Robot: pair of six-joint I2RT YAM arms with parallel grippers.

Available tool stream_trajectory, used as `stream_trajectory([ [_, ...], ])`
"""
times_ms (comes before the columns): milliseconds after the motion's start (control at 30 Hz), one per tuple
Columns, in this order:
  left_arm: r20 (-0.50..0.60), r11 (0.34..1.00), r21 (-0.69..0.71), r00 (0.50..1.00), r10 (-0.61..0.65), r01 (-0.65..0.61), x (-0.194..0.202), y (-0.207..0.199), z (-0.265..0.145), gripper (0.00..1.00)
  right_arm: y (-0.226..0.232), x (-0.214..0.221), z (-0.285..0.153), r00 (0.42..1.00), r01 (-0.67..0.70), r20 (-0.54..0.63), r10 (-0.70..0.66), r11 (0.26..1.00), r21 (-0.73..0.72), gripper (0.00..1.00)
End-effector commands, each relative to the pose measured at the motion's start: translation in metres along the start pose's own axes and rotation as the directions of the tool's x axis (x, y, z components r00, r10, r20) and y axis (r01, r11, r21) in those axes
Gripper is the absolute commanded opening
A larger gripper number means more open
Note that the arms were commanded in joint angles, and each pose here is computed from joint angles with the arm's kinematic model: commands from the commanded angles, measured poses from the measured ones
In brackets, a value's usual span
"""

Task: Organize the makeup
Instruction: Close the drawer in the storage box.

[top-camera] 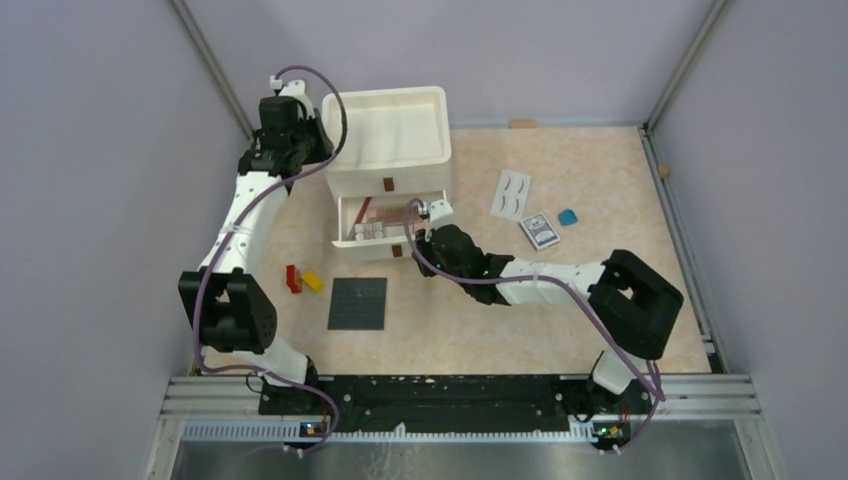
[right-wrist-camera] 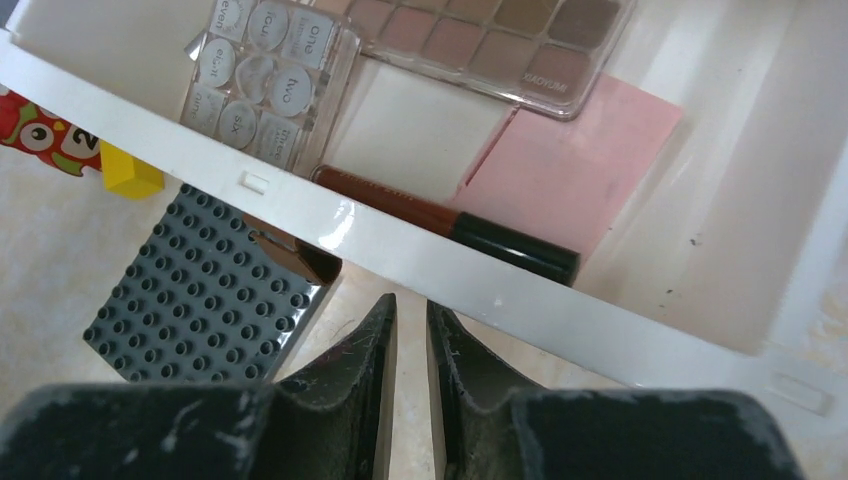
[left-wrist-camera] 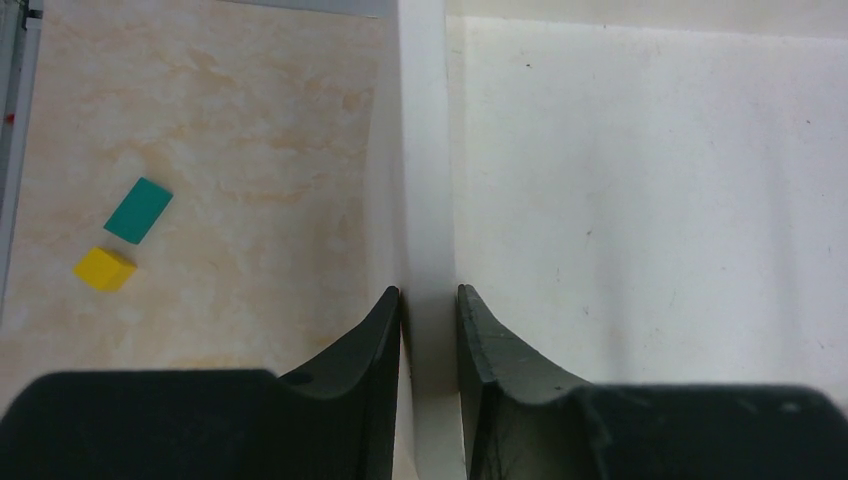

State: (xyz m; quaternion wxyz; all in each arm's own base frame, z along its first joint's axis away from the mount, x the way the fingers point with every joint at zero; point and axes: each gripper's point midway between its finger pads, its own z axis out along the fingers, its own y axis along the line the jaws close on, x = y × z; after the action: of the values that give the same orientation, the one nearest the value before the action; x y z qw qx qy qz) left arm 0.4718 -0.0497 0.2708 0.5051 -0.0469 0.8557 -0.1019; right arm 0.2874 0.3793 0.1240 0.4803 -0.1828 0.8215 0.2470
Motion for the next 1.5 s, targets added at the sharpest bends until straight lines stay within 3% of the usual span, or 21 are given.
stream_trajectory([
  [0, -0.009, 0.997, 0.078, 1.000, 0.021, -0.020, 0.000, -0.025, -0.002, 0.23, 0.012, -0.052, 0.015, 0.979, -0.025, 0.200, 0.021, 1.000, 0.015, 0.17],
  [300, -0.013, 0.996, 0.087, 1.000, 0.018, -0.017, 0.001, -0.026, -0.001, 0.22, 0.018, -0.099, 0.035, 0.938, -0.005, 0.346, -0.017, 0.998, 0.062, 0.18],
  [700, -0.022, 0.994, 0.105, 1.000, 0.011, -0.008, 0.003, -0.029, 0.000, 0.20, 0.010, -0.125, 0.031, 0.892, 0.004, 0.448, -0.059, 0.992, 0.124, 0.18],
  [1167, -0.029, 0.994, 0.113, 1.000, 0.010, -0.006, 0.005, -0.031, 0.002, 0.19, 0.018, -0.138, 0.078, 0.885, 0.071, 0.448, -0.128, 0.987, 0.141, 0.18],
  [1467, -0.031, 0.993, 0.114, 0.999, 0.010, -0.006, 0.006, -0.031, 0.002, 0.19, 0.016, -0.125, 0.075, 0.898, 0.099, 0.418, -0.134, 0.990, 0.105, 0.18],
])
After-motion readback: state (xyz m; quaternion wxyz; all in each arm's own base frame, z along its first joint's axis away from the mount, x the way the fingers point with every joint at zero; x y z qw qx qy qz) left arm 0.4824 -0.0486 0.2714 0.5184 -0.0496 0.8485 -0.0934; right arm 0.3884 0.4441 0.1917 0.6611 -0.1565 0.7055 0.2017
